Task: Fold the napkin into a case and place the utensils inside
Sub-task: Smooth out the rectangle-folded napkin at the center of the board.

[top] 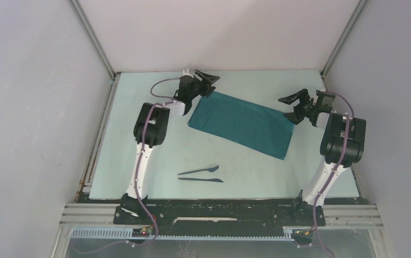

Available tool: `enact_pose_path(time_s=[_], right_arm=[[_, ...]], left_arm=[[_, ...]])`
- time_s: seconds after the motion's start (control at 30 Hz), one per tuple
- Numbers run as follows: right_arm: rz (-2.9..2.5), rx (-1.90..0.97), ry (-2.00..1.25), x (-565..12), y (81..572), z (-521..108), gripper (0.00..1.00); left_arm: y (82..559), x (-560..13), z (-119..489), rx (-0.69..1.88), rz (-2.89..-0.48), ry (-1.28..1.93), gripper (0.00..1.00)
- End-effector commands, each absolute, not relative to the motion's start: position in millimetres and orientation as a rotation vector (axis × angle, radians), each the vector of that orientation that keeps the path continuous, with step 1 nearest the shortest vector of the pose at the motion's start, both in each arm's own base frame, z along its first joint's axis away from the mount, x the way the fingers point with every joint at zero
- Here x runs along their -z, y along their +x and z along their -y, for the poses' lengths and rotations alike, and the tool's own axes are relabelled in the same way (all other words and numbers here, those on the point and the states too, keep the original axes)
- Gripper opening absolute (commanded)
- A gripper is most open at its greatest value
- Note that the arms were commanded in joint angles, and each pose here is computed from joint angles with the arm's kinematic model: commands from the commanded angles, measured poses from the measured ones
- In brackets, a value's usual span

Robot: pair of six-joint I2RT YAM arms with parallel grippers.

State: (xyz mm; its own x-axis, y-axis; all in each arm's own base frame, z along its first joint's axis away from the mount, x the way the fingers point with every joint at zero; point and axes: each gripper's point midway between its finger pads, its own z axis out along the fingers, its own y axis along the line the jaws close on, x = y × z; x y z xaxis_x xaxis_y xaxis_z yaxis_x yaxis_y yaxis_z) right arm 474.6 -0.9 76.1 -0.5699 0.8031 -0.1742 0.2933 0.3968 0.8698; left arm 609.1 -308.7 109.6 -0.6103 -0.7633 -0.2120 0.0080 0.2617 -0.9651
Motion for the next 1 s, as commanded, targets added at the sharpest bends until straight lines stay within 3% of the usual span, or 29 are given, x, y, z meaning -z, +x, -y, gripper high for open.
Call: enact_pose_path(time_s=[0.0, 0.37, 0.97], right_arm=[[-1.986, -1.136, 0.826, -105.5, 495.4, 9.9, 0.99], [-2.000, -1.136, 0.873, -83.8, 498.8, 21.4, 1.00], [-2.113, -0.953, 0.957, -38.9, 502.3, 69.5, 1.00]], left_arm=[[636.0, -120.4, 295.6, 1.419, -1.672, -0.855, 0.76], [654.5, -67.1, 273.2, 1.349, -1.645, -1.120, 0.81], [660.6, -45.3, 268.2, 1.369, -1.649, -1.160, 0.81]])
